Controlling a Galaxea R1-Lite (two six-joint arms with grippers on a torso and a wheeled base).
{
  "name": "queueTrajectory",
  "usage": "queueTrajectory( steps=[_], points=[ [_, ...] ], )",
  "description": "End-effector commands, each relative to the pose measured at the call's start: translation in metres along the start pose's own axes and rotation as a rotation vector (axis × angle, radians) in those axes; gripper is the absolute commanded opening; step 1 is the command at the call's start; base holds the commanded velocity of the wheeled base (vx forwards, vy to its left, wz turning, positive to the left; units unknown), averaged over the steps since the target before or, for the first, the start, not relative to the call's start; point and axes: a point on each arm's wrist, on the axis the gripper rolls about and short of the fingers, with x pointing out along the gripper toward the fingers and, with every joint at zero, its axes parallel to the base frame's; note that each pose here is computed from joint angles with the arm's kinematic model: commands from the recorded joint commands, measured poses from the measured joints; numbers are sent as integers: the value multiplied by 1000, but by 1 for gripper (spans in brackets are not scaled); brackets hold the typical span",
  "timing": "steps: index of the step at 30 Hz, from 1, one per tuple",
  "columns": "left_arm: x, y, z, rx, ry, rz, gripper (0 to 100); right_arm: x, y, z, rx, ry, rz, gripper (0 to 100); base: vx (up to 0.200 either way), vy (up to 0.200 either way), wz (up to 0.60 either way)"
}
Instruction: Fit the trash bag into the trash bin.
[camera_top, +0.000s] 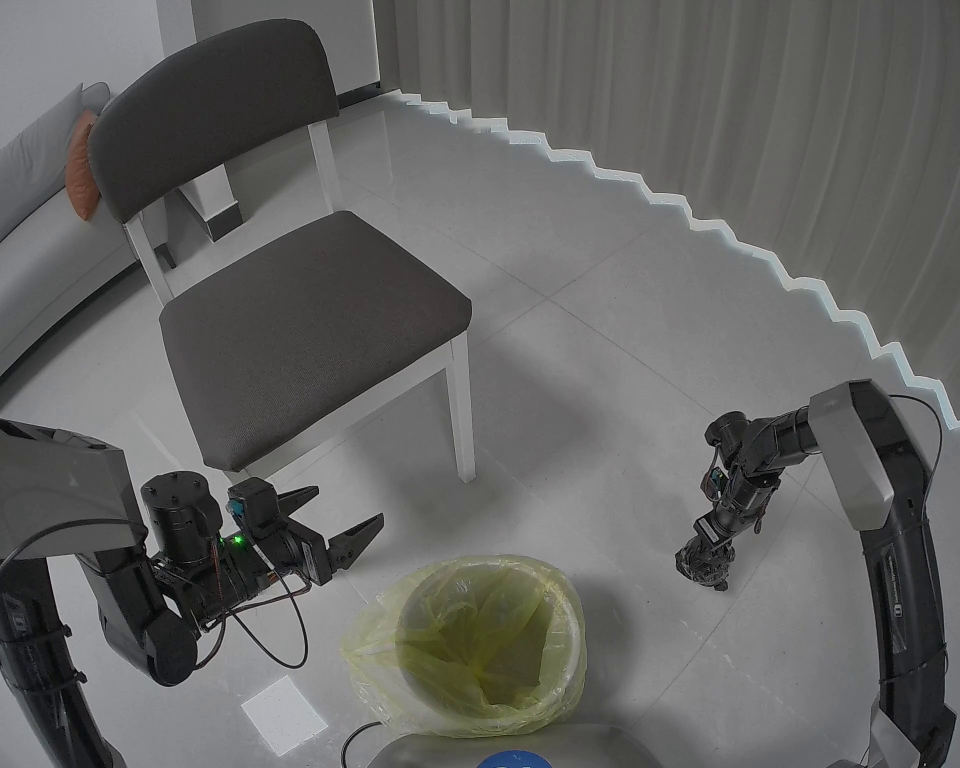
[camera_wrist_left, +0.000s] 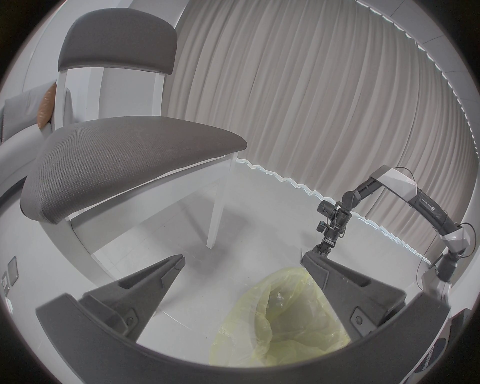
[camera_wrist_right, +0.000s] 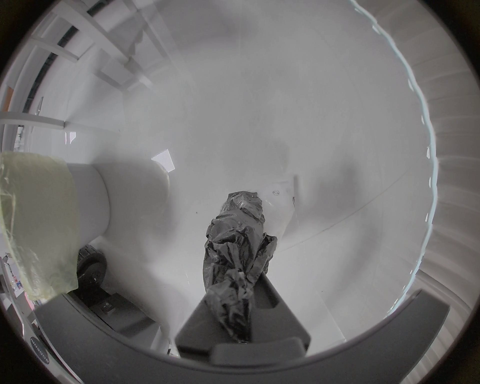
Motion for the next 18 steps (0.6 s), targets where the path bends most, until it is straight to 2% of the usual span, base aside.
queueTrajectory(
  steps=[1, 5, 10, 14, 15, 16, 18],
  points=[
    [-16, -8, 27, 29, -100, -8, 100, -81, 3, -9, -22, -95, -21, 0, 0, 0, 0],
    [-26, -12, 40, 45, -146, -8, 100, -113, 7, -19, -29, -135, -31, 0, 0, 0, 0],
    [-42, -22, 59, 73, -218, -25, 100, -175, 17, -46, -52, -227, -51, 0, 0, 0, 0],
    [-51, -24, 70, 88, -262, -19, 100, -222, 32, -64, -93, -332, -62, 0, 0, 0, 0],
    [-51, -24, 70, 88, -262, -19, 100, -222, 32, -64, -93, -332, -62, 0, 0, 0, 0],
    [-56, -24, 78, 99, -296, -10, 100, -247, 41, -75, -127, -387, -65, 0, 0, 0, 0],
    [-65, -22, 87, 112, -334, 2, 100, -267, 49, -85, -156, -434, -66, 0, 0, 0, 0]
  ],
)
